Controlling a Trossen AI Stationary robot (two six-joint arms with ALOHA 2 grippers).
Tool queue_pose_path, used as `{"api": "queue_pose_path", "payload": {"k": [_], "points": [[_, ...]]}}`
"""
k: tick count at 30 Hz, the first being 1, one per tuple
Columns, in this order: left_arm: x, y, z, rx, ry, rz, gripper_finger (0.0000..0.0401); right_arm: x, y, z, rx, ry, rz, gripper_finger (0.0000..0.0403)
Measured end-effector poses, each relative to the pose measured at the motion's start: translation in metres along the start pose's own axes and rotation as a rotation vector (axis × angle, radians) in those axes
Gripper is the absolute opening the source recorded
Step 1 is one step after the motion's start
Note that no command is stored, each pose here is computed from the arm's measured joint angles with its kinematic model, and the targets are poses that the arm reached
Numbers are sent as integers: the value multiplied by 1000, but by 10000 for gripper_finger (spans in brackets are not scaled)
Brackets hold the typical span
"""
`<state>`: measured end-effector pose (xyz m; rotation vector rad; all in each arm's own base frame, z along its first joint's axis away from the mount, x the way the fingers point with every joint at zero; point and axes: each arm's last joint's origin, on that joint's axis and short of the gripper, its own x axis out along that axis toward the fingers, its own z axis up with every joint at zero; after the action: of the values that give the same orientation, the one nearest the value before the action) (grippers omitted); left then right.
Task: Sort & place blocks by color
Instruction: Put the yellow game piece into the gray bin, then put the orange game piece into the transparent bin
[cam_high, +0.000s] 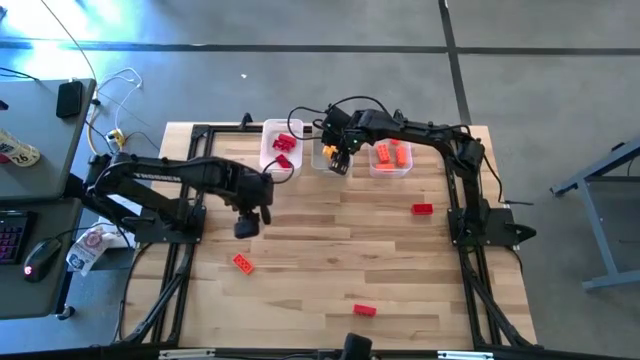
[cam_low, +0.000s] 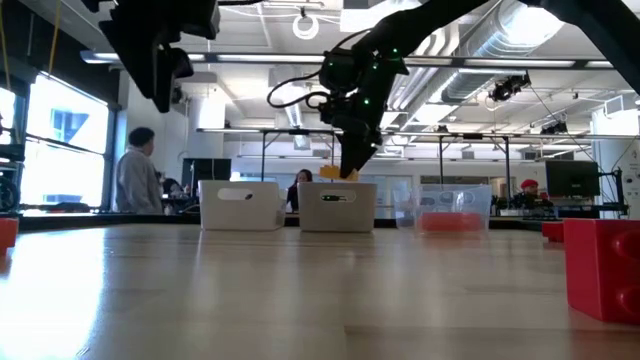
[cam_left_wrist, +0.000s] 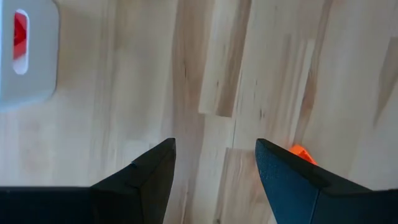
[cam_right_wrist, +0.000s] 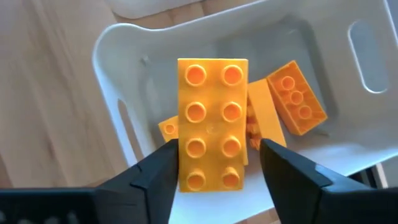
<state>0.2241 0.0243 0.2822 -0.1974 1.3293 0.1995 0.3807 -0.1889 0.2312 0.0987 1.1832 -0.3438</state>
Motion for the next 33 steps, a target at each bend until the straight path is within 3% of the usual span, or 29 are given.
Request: {"api": "queue_pose_path", "payload": {"k": [10,14,28,33], "points": [[0,-15,-3,71,6,-15,207,-1,0,1,0,-1,-3,226],[0,-21,-7,149,24,-15,207,-5,0,0,0,-6,-4,226],[-2,-56,-18,326,18,-22,207,-50,-2,0,-11,-94,-23,226],[14,-70,-31,393,38,-41,207,-56,-3,0,-10,-108,-26,226]]}}
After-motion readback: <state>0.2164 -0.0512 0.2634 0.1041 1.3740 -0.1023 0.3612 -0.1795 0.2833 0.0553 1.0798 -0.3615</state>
